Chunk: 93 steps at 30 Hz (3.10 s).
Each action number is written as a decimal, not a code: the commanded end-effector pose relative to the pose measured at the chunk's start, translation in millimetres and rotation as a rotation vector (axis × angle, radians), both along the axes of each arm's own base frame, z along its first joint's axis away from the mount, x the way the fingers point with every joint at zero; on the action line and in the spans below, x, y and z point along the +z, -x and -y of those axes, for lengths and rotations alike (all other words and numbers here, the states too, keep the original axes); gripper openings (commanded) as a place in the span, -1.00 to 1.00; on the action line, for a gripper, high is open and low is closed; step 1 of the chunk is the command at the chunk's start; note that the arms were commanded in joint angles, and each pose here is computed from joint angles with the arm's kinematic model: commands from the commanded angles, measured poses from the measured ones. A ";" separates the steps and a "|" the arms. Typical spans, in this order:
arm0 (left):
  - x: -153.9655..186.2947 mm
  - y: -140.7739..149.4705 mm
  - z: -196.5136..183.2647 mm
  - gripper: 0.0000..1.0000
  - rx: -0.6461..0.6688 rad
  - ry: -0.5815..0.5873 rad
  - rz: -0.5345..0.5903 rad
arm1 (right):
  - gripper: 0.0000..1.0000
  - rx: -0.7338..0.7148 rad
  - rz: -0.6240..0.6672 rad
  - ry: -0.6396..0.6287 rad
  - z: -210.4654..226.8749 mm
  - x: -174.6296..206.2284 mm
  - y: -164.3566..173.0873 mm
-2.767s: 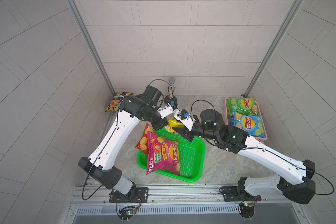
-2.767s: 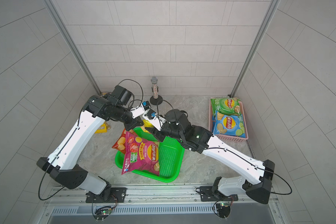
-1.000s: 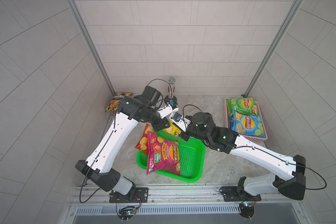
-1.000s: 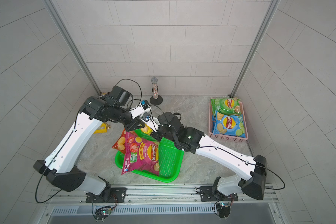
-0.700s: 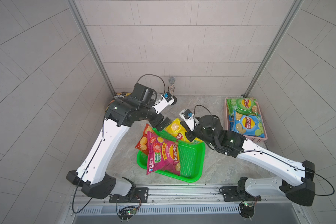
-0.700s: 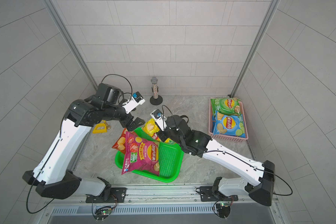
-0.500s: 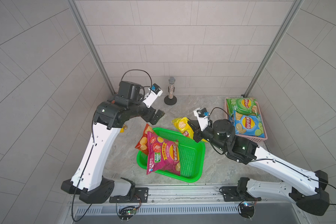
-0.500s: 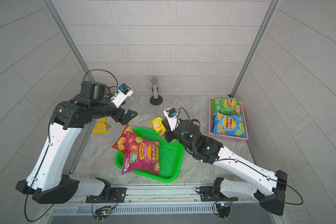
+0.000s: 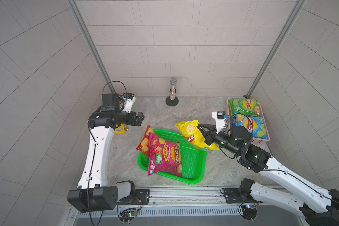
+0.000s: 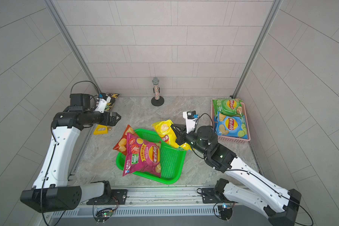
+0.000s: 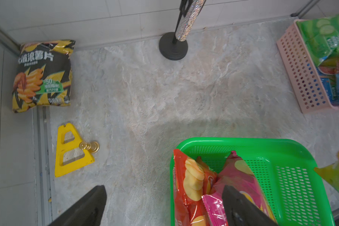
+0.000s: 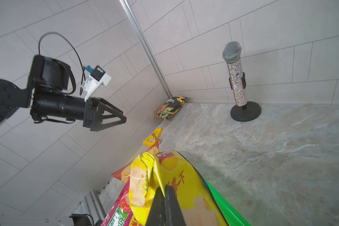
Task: Put the potato chips into the basket
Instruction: Place the potato chip in the basket.
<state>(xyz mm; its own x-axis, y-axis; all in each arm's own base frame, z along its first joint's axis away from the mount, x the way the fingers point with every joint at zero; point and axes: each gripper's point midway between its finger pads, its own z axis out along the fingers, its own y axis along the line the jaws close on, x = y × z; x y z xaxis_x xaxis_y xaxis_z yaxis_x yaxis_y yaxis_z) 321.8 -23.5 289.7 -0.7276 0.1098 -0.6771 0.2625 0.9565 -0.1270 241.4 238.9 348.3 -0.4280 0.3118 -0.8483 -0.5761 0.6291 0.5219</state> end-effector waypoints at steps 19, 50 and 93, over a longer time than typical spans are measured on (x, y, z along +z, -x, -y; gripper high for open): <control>-91.7 11.7 -20.0 1.00 0.061 -0.012 -0.096 | -1.00 0.025 -0.015 -0.503 -28.0 -30.8 -30.5; -94.3 11.6 -10.2 1.00 0.030 0.045 -0.127 | 0.25 -0.133 -0.112 0.354 28.3 -63.9 -25.0; -101.2 10.0 -19.3 1.00 0.066 0.005 -0.148 | -0.74 0.007 -0.314 1.199 -80.7 -134.5 -1.2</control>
<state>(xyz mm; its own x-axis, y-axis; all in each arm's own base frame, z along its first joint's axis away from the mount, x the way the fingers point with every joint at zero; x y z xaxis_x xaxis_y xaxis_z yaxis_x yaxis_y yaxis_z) 312.2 -5.3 187.3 -0.8226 0.0662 -0.5647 0.1854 0.9701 -0.1564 242.7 341.5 191.7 -0.6801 -0.5929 -0.4311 -0.5659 0.7985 -0.2053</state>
